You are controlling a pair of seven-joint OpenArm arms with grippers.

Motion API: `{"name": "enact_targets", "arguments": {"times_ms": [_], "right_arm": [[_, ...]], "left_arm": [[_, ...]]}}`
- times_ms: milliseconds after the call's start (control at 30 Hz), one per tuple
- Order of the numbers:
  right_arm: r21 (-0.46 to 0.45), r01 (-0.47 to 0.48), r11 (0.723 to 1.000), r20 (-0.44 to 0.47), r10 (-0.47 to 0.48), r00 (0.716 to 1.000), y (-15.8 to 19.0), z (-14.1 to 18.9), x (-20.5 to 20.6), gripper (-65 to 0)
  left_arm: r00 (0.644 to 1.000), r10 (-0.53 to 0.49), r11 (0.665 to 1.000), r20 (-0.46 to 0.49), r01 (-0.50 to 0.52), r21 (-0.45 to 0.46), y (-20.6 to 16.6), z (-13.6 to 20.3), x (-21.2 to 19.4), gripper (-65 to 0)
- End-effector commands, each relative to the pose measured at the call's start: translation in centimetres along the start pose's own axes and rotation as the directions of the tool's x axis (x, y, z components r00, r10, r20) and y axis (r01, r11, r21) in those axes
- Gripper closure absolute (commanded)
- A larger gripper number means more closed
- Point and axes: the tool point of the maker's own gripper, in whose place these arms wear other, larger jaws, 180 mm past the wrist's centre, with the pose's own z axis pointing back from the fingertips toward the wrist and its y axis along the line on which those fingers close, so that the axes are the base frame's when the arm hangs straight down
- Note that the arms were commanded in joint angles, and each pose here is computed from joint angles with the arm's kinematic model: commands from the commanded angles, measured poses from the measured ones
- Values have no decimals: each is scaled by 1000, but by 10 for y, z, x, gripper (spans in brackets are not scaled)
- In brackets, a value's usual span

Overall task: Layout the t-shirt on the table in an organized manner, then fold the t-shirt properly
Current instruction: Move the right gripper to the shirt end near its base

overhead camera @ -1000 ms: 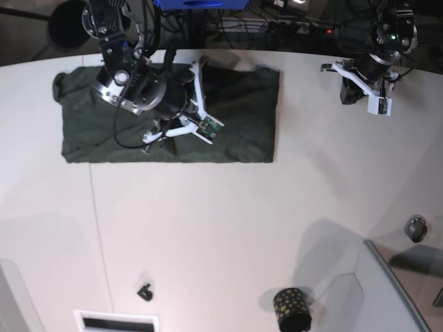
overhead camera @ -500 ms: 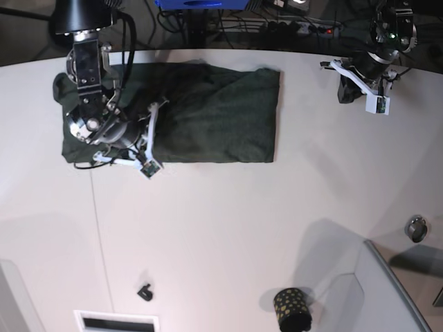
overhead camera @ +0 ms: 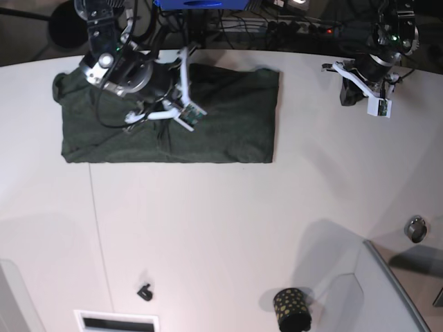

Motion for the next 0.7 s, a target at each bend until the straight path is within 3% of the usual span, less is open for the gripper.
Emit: {"name": "enact_targets", "arguments": {"times_ms": [0,233,400,567,667], "right_arm": [[-42,-12,999,12,12,1000,-7,2,9,-6],[38,4,999,7,-4,1000,42,-24,21,-6],[109,31,994,-62,-24,998,72,-50,6,-6],[117,42,992,-98,-31,995,75,-54,-7,-6],[73,100,992,-139,-90,986,59,-51,-27,-6]], "left_arm": [[999,-30,999,40,29,18,11,3,17,0],[994,-99,994,35,97,38,30,7,27,0],[997,-72,994,4,72,83,51,7,16,0],[999,-53,990,7,51,135,72,15,16,0],[999,-44,986,14,41,163,83,20,18,0]]}}
